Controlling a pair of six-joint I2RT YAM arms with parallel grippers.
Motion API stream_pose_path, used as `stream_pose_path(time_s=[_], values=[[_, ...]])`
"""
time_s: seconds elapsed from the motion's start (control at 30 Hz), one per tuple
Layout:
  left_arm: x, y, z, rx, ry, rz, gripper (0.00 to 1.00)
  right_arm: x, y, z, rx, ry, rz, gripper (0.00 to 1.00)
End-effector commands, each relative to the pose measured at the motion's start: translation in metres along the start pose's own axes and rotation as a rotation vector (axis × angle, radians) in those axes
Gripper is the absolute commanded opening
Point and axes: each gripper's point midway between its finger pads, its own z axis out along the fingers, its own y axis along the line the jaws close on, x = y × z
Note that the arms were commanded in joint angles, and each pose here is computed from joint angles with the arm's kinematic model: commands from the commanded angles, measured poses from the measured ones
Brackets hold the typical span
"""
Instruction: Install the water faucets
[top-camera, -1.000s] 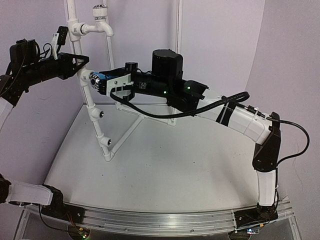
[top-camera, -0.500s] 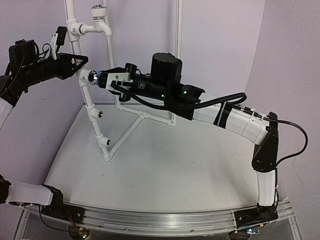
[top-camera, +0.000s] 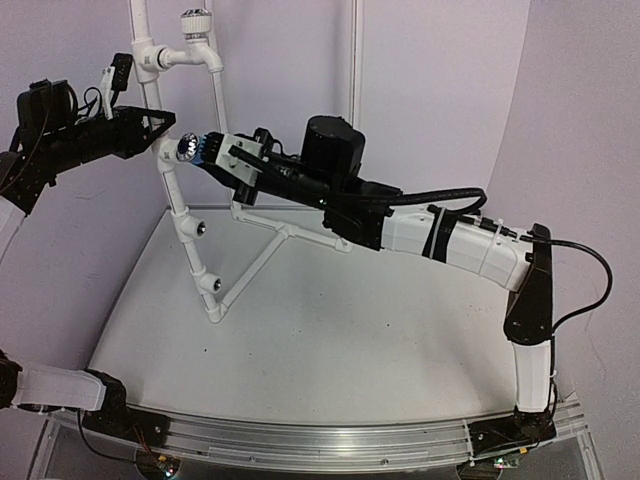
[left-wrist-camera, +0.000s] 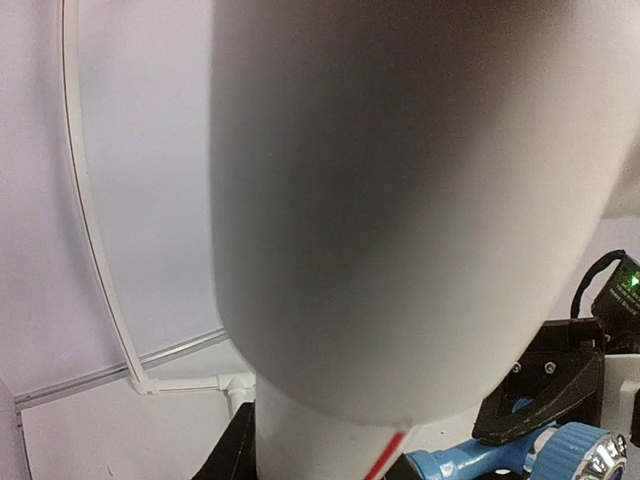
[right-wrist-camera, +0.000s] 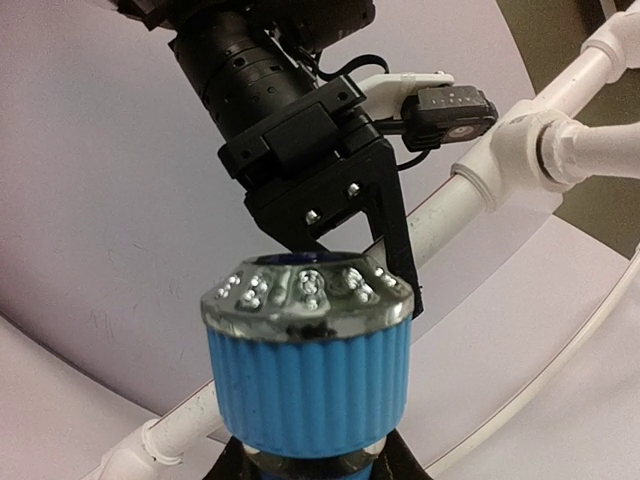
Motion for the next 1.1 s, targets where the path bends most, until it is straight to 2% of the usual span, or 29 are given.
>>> stream_pose_path(time_s=[0.0, 0.67, 1.07], values=[[-0.003, -0.059, -0.022, 0.259, 0.051, -0.37, 0.0, 0.027, -0.009, 0.003, 0.101, 0.06, 0.125, 0.0], [0.002, -0.078, -0.007, 0.298, 0.075, -0.357, 0.0, 0.051, -0.013, -0.012, 0.219, 0.093, 0.487, 0.0], [0.001, -0.073, -0.004, 0.251, 0.029, -0.375, 0.0, 0.067, -0.006, -0.02, 0.298, 0.075, 0.805, 0.0]])
